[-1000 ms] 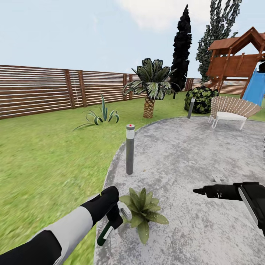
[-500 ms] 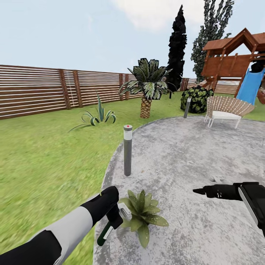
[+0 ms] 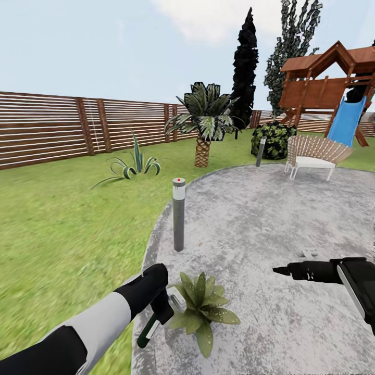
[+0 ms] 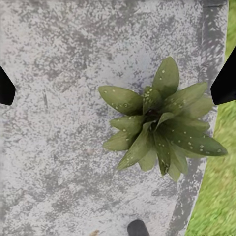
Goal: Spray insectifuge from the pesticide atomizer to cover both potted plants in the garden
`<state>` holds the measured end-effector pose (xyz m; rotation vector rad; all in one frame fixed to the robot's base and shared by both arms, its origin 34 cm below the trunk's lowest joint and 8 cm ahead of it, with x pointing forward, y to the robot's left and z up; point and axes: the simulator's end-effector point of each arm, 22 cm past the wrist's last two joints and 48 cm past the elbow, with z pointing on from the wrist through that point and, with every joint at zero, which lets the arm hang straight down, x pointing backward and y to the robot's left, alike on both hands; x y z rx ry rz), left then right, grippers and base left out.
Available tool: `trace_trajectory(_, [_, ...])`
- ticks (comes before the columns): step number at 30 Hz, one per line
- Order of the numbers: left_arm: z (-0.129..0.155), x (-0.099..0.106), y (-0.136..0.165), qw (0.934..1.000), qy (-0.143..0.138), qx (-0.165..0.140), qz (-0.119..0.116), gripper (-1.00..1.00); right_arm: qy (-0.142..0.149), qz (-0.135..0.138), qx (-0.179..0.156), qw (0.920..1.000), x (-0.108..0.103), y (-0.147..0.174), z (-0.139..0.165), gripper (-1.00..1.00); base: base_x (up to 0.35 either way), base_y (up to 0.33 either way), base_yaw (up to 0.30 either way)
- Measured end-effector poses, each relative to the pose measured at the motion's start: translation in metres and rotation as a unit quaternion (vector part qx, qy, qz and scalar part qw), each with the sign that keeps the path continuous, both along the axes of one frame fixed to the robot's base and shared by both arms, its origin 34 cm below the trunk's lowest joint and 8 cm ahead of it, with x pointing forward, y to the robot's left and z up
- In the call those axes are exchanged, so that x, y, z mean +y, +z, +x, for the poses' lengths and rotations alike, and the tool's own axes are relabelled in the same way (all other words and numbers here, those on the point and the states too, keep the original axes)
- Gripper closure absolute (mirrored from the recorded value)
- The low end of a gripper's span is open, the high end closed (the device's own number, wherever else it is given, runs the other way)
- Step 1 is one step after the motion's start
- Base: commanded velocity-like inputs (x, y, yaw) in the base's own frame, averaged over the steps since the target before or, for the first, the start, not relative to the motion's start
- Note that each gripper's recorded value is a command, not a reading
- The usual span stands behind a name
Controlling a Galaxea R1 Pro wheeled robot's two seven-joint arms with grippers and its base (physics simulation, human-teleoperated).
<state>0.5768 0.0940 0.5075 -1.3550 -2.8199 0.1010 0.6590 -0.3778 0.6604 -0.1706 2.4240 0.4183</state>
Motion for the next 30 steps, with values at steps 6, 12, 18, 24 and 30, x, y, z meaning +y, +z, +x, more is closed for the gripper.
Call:
trace_trajectory(6, [0.000, 0.001, 0.000, 1.0000, 0.001, 0.000, 0.000, 1.00, 0.000, 0.000, 0.000, 1.0000, 0.000, 0.000, 0.000, -1.00, 0.000, 0.000, -0.173])
trace_trajectory(12, [0.000, 0.001, 0.000, 1.0000, 0.002, 0.001, 0.000, 1.00, 0.000, 0.000, 0.000, 1.0000, 0.000, 0.000, 0.000, -1.00, 0.000, 0.000, -0.013])
trace_trajectory(18, [-0.002, 0.001, -0.005, 1.0000, 0.002, 0.002, 0.000, 1.00, 0.000, 0.000, 0.000, 1.0000, 0.000, -0.005, -0.001, -1.00, 0.000, 0.000, 0.024])
trace_trajectory(24, [-0.003, 0.001, -0.013, 1.0000, 0.002, 0.003, 0.000, 1.00, 0.000, 0.000, 0.002, 1.0000, 0.000, -0.013, -0.002, -1.00, 0.000, 0.000, 0.029])
trace_trajectory(30, [-0.004, 0.001, -0.015, 1.0000, 0.001, 0.003, 0.000, 1.00, 0.000, 0.000, 0.002, 1.0000, 0.000, -0.015, -0.002, -1.00, 0.000, 0.000, 0.000])
